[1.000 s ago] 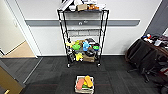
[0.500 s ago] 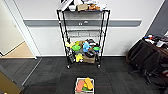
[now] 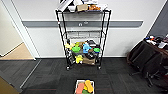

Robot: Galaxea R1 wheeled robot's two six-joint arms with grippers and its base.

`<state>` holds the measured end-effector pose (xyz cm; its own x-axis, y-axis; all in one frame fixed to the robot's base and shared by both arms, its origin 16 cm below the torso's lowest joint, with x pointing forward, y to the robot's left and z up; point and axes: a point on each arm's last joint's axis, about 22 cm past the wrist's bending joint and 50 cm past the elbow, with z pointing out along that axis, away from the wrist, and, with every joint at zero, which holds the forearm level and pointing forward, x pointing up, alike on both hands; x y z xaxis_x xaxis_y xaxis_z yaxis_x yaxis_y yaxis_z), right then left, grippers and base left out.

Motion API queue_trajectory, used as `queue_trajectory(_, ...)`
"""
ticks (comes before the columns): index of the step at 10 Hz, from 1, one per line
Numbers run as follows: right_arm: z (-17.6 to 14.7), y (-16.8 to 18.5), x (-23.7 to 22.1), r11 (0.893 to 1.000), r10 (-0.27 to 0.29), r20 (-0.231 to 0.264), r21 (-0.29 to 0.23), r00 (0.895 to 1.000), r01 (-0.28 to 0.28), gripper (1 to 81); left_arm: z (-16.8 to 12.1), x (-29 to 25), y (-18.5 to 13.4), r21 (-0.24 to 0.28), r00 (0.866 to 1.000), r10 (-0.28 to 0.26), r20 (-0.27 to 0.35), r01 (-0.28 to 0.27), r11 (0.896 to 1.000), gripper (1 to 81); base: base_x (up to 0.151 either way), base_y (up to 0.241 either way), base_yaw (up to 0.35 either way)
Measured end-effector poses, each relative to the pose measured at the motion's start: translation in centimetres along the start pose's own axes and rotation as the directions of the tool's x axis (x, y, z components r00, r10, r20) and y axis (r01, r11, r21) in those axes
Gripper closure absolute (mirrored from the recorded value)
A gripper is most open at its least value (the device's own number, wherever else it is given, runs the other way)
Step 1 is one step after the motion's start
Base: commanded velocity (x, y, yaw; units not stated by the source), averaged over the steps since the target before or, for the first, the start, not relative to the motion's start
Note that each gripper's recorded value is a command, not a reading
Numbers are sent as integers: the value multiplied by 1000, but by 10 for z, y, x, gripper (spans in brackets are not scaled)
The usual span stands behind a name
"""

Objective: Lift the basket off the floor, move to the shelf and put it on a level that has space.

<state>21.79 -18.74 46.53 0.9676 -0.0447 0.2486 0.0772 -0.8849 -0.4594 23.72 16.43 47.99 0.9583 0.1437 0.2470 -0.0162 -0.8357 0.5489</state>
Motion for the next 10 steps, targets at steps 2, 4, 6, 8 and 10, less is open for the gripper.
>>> queue_trajectory(2, -1, 0, -5, 1000, 2, 6, -1, 1000, -2, 10, -1, -8, -1, 1, 1000, -4, 9, 4, 1000, 10, 103, 0, 0)
queue_trajectory(4, 0, 0, 0, 1000, 0, -1, 0, 1000, 0, 10, -1, -5, 0, 0, 1000, -3, 4, 3, 1000, 10, 112, 0, 0)
queue_trajectory(6, -1, 1, -3, 1000, 1, 3, -1, 1000, -1, 10, -1, -6, 0, 1, 1000, -3, 6, 3, 1000, 10, 116, 0, 0)
queue_trajectory(8, -1, 2, -3, 1000, 2, 2, -5, 1000, -2, 10, -1, -6, 0, 1, 1000, -3, 6, 3, 1000, 10, 116, 0, 0)
queue_trajectory(10, -1, 2, -3, 1000, 3, 2, -4, 1000, -3, 10, -1, -6, 0, 1, 1000, -3, 6, 3, 1000, 10, 116, 0, 0)
